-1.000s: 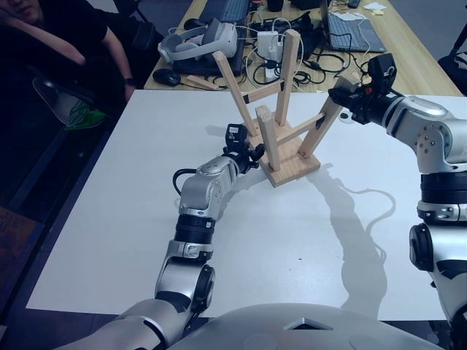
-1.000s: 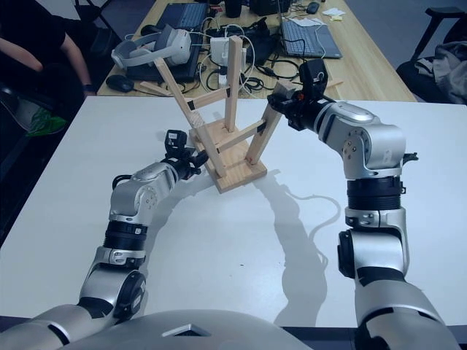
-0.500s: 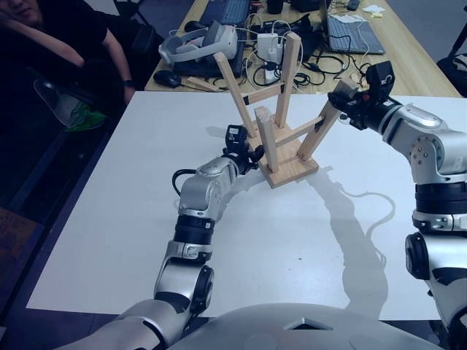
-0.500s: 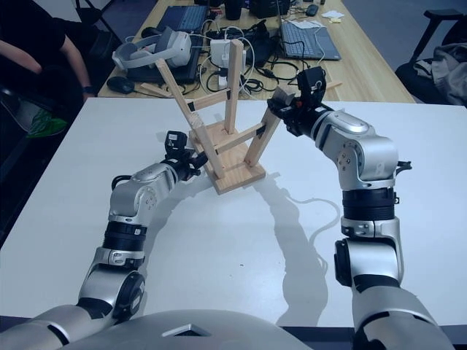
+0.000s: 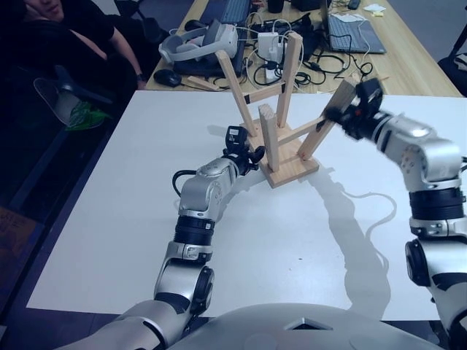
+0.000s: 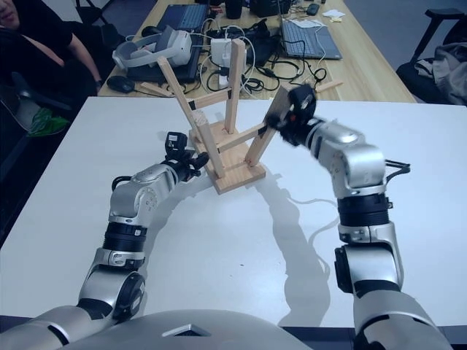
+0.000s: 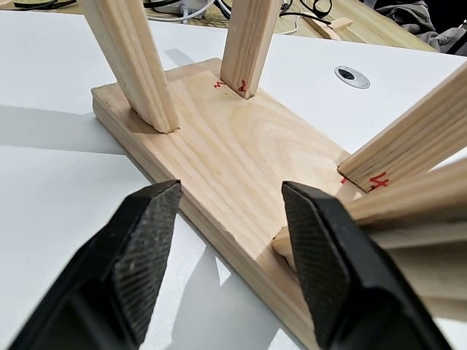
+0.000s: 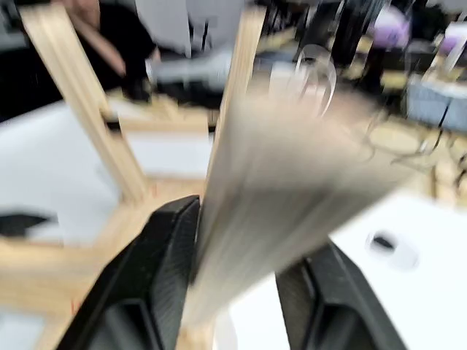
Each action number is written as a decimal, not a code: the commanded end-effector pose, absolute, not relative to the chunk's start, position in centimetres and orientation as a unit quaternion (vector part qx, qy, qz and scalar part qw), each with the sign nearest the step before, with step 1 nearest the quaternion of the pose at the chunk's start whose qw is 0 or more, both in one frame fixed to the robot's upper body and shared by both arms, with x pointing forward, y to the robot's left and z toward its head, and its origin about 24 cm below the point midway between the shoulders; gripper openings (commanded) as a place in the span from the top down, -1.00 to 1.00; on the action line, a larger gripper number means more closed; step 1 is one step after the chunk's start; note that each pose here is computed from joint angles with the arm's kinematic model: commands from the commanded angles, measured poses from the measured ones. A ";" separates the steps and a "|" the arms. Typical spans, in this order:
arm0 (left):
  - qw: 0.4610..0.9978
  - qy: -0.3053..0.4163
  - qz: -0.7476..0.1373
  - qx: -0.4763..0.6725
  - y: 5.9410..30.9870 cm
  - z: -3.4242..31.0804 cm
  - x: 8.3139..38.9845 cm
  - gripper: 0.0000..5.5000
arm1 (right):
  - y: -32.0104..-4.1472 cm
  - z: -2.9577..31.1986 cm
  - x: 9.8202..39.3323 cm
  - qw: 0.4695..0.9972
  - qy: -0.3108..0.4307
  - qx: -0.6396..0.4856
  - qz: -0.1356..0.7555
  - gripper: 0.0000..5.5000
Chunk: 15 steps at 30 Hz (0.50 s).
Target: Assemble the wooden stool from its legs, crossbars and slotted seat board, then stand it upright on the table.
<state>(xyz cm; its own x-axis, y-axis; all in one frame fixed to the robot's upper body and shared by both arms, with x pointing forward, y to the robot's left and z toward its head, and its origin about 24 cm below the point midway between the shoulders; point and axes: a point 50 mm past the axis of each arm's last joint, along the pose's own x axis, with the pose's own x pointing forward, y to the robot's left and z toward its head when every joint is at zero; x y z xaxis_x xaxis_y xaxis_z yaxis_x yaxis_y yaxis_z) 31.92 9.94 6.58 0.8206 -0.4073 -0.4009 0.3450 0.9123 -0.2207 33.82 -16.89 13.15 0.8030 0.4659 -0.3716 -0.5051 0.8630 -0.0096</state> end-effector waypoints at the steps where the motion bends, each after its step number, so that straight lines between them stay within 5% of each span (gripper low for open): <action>1: 0.951 0.226 -0.198 -0.068 9.8 6.7 31.9 0.07 | -17.1 9.5 32.6 0.916 0.296 -0.099 0.253 0.15; 4: 0.951 0.225 -0.199 -0.069 9.7 6.7 31.9 0.07 | -16.3 8.9 32.2 0.907 0.313 -0.092 0.267 -0.02; 10: 0.951 0.225 -0.198 -0.071 9.6 6.6 31.8 0.07 | -15.8 14.4 34.5 0.963 0.126 0.040 0.235 -0.14; 15: 0.952 0.223 -0.199 -0.072 9.6 6.6 31.9 0.07 | -15.7 16.1 34.8 0.967 0.084 0.050 0.237 -0.14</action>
<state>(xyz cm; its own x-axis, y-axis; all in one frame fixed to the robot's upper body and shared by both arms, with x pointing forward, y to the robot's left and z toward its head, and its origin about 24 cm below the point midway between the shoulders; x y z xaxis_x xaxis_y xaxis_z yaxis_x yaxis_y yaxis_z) 31.86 9.66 6.55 0.8202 -0.4125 -0.3965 0.3470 0.9096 -0.2286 34.55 -15.76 15.12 0.8639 0.4755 -0.1660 -0.4517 0.8773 0.1624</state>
